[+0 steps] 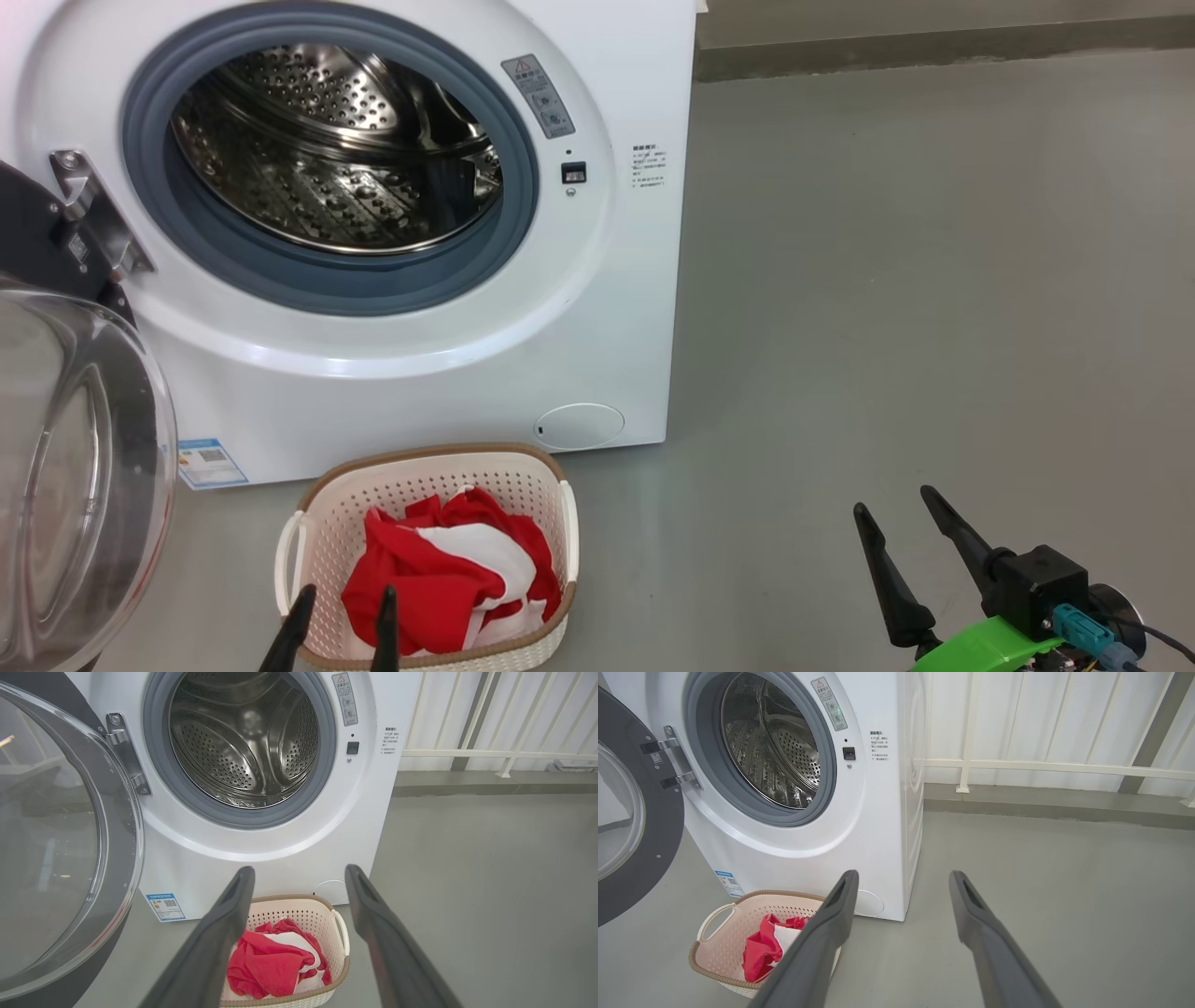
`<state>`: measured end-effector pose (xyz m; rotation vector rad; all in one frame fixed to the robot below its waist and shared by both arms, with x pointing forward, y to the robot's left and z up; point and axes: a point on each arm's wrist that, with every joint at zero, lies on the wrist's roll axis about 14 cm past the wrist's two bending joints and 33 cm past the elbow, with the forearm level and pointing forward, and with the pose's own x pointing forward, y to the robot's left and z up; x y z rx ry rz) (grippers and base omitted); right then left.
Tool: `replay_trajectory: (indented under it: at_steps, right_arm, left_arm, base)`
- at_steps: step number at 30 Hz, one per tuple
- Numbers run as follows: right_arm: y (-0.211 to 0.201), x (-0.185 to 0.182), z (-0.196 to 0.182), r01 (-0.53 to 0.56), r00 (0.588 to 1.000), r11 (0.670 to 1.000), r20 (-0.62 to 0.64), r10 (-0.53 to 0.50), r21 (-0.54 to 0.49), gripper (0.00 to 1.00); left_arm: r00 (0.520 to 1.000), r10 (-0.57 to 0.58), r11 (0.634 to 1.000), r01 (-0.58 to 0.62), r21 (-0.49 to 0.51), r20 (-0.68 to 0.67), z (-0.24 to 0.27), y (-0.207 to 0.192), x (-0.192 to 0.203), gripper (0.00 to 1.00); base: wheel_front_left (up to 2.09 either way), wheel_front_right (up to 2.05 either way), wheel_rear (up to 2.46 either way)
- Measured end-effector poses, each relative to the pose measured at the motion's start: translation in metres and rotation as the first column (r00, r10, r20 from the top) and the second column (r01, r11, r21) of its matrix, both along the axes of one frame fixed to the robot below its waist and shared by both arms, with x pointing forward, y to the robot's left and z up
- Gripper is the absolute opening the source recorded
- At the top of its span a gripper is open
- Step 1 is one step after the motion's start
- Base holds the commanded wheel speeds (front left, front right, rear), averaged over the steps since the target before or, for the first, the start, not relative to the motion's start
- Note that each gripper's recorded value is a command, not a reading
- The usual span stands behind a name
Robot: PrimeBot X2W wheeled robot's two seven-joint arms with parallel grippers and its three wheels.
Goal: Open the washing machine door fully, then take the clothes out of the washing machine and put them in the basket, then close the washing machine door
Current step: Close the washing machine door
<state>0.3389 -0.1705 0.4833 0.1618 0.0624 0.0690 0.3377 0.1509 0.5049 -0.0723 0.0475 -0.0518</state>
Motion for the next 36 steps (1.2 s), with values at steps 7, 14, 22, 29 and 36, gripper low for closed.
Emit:
replay_trajectory:
  at_steps: [7,14,22,29,36]
  right_arm:
    - [0.001,0.001,-0.001,-0.002,1.000,1.000,-0.002,0.002,0.000,1.00]
    - [0.001,0.002,0.000,-0.005,1.000,1.000,-0.001,0.005,-0.001,1.00]
    - [0.011,0.010,0.003,-0.037,0.999,0.999,0.008,0.037,-0.004,1.00]
    - [0.035,0.021,0.008,-0.113,0.993,0.994,0.023,0.113,-0.007,1.00]
    - [0.072,0.031,0.010,-0.222,0.975,0.975,0.027,0.223,-0.011,1.00]
  left_arm:
    - [1.000,0.010,1.000,-0.010,0.001,-0.003,-0.001,0.002,0.000,1.00]
    - [1.000,0.022,1.000,-0.022,0.001,-0.004,-0.001,0.006,-0.002,1.00]
    - [0.998,0.065,0.998,-0.065,-0.005,0.011,0.002,0.018,-0.007,1.00]
    - [0.987,0.161,0.987,-0.161,-0.007,0.025,0.006,0.045,-0.019,1.00]
    - [0.960,0.278,0.960,-0.278,-0.003,0.041,0.012,0.080,-0.042,1.00]
  base:
    - [0.00,0.00,0.00]
    - [0.00,0.00,0.00]
    - [0.00,0.00,0.00]
    - [0.00,0.00,0.00]
    - [0.00,0.00,0.00]
